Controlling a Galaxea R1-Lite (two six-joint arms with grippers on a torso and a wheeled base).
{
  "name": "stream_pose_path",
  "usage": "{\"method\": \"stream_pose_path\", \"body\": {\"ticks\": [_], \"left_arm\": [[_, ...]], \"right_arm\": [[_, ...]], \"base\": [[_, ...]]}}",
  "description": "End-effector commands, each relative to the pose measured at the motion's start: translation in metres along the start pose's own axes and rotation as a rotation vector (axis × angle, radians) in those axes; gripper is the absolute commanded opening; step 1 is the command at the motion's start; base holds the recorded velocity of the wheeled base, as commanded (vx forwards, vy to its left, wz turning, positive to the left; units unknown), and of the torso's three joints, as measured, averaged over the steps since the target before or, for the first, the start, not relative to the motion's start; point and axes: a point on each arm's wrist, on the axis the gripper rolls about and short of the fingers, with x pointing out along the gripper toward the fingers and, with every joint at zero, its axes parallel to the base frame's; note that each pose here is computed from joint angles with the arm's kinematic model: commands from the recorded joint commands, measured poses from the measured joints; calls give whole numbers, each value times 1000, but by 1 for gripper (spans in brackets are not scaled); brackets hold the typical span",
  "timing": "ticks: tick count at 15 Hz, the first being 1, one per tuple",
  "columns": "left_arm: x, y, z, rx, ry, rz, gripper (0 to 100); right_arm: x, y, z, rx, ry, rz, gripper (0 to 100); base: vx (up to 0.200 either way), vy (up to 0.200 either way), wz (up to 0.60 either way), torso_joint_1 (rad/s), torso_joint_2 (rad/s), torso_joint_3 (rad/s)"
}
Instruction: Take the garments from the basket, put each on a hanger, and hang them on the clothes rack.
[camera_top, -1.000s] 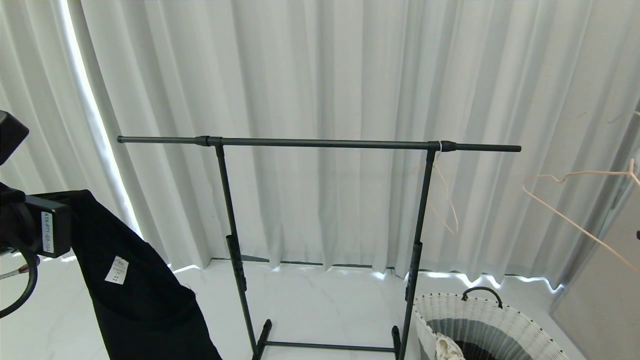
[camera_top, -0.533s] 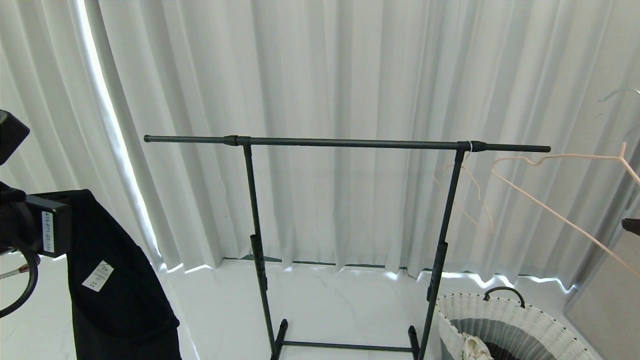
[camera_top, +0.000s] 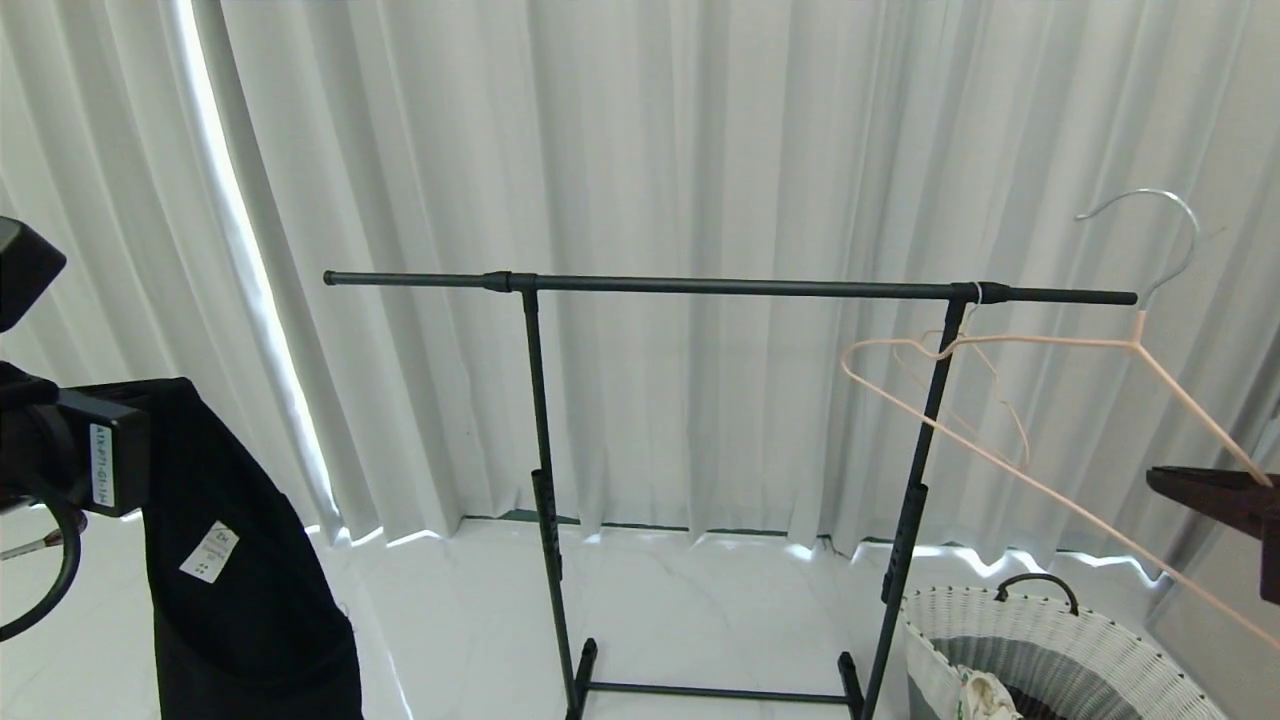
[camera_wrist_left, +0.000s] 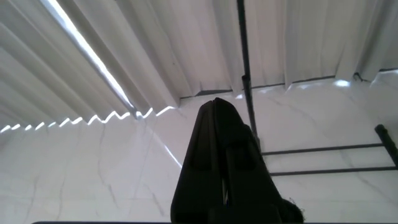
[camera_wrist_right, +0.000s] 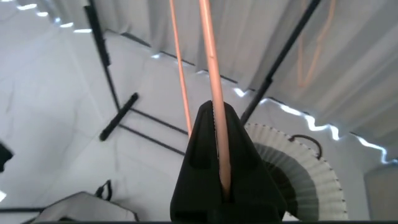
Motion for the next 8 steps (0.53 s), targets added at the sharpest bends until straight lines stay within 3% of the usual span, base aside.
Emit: {"method": "stream_pose_path", "body": {"ticks": [1,4,8], "left_arm": [[-9,-6,5,12,-42,-24,0],[-13,-17,7,38,-59,-55,0],[-14,-19,1,39,-47,-56,0]], "right_arm": [[-3,9,-13,-14,22,56,0],[-2,18,-36,-22,81,109,0],[-2,21,-36,-37,77,137,0]], "base": [[0,0,0,0,0,0],[0,0,0,0,0,0],[0,0,0,0,0,0]]}}
